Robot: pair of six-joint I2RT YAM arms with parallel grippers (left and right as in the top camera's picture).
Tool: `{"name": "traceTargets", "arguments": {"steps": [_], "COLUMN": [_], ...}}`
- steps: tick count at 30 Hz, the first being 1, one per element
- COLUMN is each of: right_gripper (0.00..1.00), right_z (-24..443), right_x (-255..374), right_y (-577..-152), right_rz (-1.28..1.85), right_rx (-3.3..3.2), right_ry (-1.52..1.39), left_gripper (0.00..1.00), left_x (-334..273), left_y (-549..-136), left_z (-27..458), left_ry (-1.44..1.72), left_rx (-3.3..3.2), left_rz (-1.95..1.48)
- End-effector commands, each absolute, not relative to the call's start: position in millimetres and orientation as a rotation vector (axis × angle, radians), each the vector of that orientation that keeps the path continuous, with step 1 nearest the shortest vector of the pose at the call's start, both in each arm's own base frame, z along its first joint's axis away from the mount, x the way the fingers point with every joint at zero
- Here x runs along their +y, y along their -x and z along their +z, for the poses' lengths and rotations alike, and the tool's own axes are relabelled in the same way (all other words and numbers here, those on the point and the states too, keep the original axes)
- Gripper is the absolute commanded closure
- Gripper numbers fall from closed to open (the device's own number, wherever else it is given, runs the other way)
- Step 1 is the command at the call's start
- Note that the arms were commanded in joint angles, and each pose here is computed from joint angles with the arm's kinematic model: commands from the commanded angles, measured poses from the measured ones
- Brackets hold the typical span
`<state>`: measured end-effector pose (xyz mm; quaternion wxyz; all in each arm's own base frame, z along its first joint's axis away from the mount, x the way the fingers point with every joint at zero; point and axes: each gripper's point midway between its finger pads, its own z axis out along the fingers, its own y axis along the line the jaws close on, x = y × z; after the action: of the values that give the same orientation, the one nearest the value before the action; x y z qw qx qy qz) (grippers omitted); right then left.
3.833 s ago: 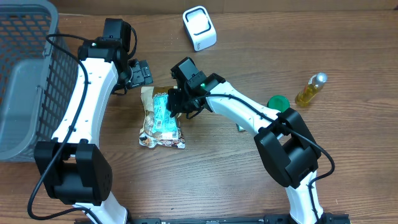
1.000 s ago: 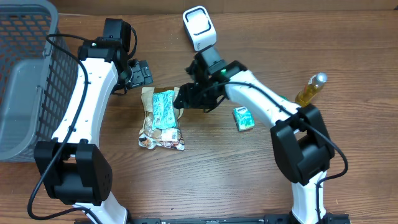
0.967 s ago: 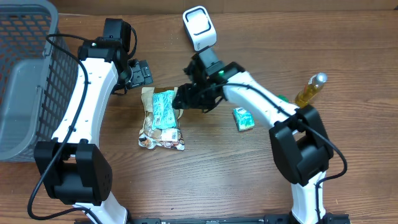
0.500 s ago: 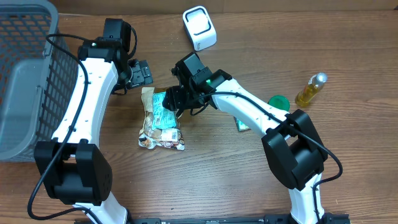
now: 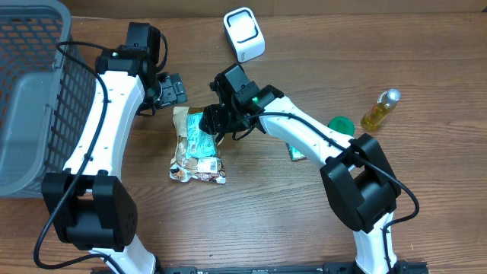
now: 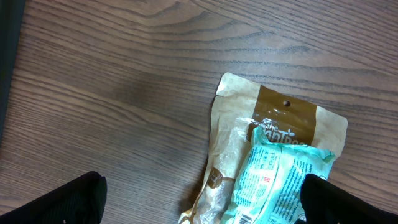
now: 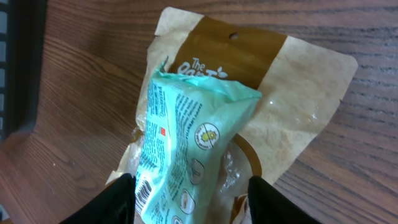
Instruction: Scan the item barcode
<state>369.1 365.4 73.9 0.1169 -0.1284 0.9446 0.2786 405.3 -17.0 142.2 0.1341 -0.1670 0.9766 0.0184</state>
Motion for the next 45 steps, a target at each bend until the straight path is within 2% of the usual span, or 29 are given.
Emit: {"name": "traceTargets", "arguments": {"steps": [1,4,6,12,16,18,21,23,27,32,40,42,43,44,45], "right_gripper": [0.47,0.49,0.56,0.57,0.61,0.68,0.9,0.96,0.96,0.96,0.96,0.92,0.77,0.58,0.46], "right_z": [65.6,58.8,52.8,48.3,46.6,46.7,47.1,47.8,73.0,118.9,110.5,108.1,107.9,108.1,108.5], "right_x": [372.1,375.8,377.0,376.9,376.9,377.0,377.5,377.8,373.1,360.7,303.7,298.8,298.7,301.4,305.6], "right_y": [-365.5,-364.4,-362.6,-362.5,-362.5,-362.5,-363.0,-362.7,-374.1,-380.5,-389.7,-386.8,-386.5,-384.8,-382.8], "right_rz": [0.807,0.807,0.801,0.797,0.795,0.796,0.798,0.802,0.869,1.098,1.03,1.024,1.023,1.025,1.027], "right_rx": [2.768,2.771,2.783,2.79,2.793,2.793,2.789,2.789,2.741,2.685,2.808,2.836,2.838,2.837,2.833], "right_ry": [0.391,0.401,0.405,0.404,0.404,0.405,0.405,0.407,0.387,0.368,0.213,0.193,0.193,0.203,0.219], "left_gripper": [0.0,0.01,0.0,0.0,0.01,0.0,0.0,0.01,0.0,0.01,0.0,0.01,0.01,0.0,0.01], "left_x": [-19.3,-19.3,-19.3,-19.3,-19.3,-19.3,-19.3,-19.3,-19.3,-19.3,-19.3,-19.3,-19.3,-19.3,-19.3], "left_y": [-408.2,-408.2,-408.1,-408.2,-408.1,-408.1,-408.1,-408.1,-408.1,-408.1,-408.2,-408.2,-408.2,-408.1,-408.2], "left_z": [151.9,151.9,152.0,151.9,152.0,152.0,152.0,152.0,152.0,152.0,151.9,151.9,152.1,151.9,151.9], "left_ry": [0.45,0.45,0.45,0.45,0.45,0.45,0.45,0.45,0.45,0.45,0.45,0.45,0.45,0.45,0.45], "left_rx": [2.807,2.807,2.806,2.807,2.806,2.806,2.806,2.806,2.806,2.806,2.807,2.807,2.806,2.807,2.807], "left_rz": [0.056,0.056,0.056,0.056,0.056,0.056,0.056,0.056,0.056,0.056,0.056,0.056,0.056,0.056,0.056]}}
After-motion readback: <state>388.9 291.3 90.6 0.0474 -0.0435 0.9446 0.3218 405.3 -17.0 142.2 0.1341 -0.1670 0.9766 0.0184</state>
